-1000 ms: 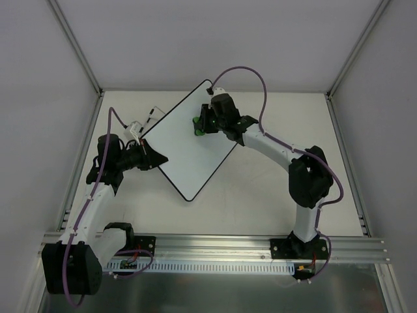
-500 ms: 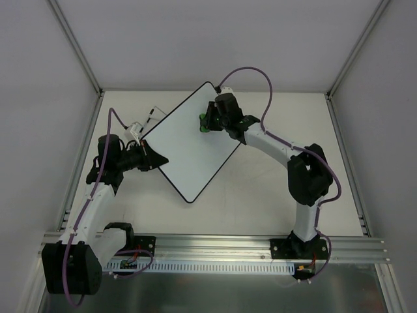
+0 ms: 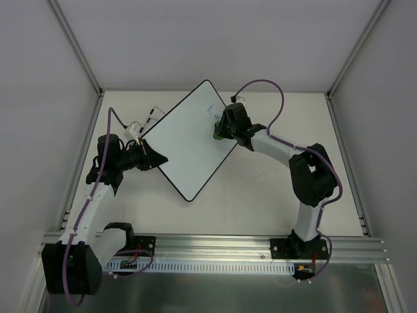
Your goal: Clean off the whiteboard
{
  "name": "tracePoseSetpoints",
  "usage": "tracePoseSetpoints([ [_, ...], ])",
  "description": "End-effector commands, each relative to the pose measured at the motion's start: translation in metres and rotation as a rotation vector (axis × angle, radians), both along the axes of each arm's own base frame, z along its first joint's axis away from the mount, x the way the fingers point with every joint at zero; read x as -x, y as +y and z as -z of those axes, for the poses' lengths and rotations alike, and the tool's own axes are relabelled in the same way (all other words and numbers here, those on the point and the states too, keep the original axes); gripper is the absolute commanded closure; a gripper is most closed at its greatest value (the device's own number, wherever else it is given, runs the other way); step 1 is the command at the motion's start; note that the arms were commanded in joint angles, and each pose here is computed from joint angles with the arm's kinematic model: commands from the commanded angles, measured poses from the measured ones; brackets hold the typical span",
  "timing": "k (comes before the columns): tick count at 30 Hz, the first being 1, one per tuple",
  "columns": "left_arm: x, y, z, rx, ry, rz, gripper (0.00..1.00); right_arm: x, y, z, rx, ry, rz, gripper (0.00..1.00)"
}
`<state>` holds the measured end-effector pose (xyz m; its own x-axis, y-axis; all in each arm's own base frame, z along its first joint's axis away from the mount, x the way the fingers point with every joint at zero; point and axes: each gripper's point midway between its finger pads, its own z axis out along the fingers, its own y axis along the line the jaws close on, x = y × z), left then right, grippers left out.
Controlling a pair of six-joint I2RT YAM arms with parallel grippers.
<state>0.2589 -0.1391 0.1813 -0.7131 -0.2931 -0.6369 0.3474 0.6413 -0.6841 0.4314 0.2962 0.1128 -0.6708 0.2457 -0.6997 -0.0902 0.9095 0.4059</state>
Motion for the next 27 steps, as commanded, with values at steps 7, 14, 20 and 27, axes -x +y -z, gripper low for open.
tracePoseSetpoints([
  [7,0.011,-0.015,-0.023,0.016,-0.115,0.139,1.00,-0.037,0.059,-0.100,-0.125,-0.194,-0.063,0.99],
  [14,0.010,-0.015,-0.023,0.011,-0.118,0.133,1.00,-0.066,0.049,-0.091,-0.143,-0.166,0.014,1.00],
  [20,0.009,-0.014,-0.023,0.003,-0.124,0.131,1.00,-0.041,0.003,-0.020,-0.061,-0.022,0.108,1.00],
  [27,0.010,-0.014,-0.023,0.003,-0.123,0.138,1.00,-0.011,-0.046,0.041,0.000,0.120,0.211,1.00],
])
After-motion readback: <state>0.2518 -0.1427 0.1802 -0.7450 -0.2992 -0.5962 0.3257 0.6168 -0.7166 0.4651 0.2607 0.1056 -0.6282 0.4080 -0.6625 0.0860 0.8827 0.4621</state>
